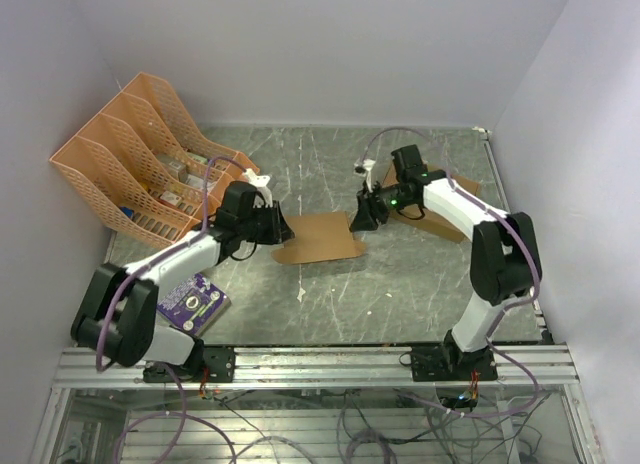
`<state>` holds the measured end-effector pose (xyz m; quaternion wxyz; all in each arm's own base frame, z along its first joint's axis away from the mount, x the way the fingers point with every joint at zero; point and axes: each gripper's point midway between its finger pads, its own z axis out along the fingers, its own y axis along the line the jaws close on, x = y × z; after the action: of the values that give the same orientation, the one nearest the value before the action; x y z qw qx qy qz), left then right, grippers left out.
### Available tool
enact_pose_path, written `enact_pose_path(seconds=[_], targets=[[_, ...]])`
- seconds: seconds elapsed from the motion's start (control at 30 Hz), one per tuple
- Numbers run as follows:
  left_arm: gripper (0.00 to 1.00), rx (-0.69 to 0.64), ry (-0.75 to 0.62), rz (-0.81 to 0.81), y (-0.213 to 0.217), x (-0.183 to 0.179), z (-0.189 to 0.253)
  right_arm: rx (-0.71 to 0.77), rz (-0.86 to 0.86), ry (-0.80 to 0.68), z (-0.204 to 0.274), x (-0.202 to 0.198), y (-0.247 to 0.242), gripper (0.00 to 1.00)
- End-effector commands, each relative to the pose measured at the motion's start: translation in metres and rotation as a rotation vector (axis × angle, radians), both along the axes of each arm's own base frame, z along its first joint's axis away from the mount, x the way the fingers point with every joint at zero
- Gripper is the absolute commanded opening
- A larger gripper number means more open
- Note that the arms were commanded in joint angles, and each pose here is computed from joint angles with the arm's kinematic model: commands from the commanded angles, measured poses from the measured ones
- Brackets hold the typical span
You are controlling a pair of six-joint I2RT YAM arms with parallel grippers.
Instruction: Fold the paper box
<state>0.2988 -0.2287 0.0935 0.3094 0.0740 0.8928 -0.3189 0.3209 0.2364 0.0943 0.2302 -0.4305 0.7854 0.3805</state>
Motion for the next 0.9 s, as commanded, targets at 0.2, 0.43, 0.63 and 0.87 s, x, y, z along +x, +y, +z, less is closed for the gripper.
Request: enact_pose_path(seconds=[0.2,0.43,0.63,0.87], targets=[[0.56,-0.214,-0.253,0.266,0.032,0.006,0.047,0.095,-0.199,0.105,-0.015,0.026,-0.02,0.57],[0.85,-0.258,-0.272,0.366,0.047,0.003,0.051,0.134,-0.201,0.203,-0.028,0.027,-0.011,0.56],[0.86,-0.295,-0.218,0.332,0.039,0.001,0.034,0.128,-0.211,0.278,-0.047,0.024,-0.01,0.53],[0.85,-0.334,-0.199,0.336,0.041,0.004,0.025,0.125,-0.245,0.305,-0.054,0.026,-0.019,0.33]])
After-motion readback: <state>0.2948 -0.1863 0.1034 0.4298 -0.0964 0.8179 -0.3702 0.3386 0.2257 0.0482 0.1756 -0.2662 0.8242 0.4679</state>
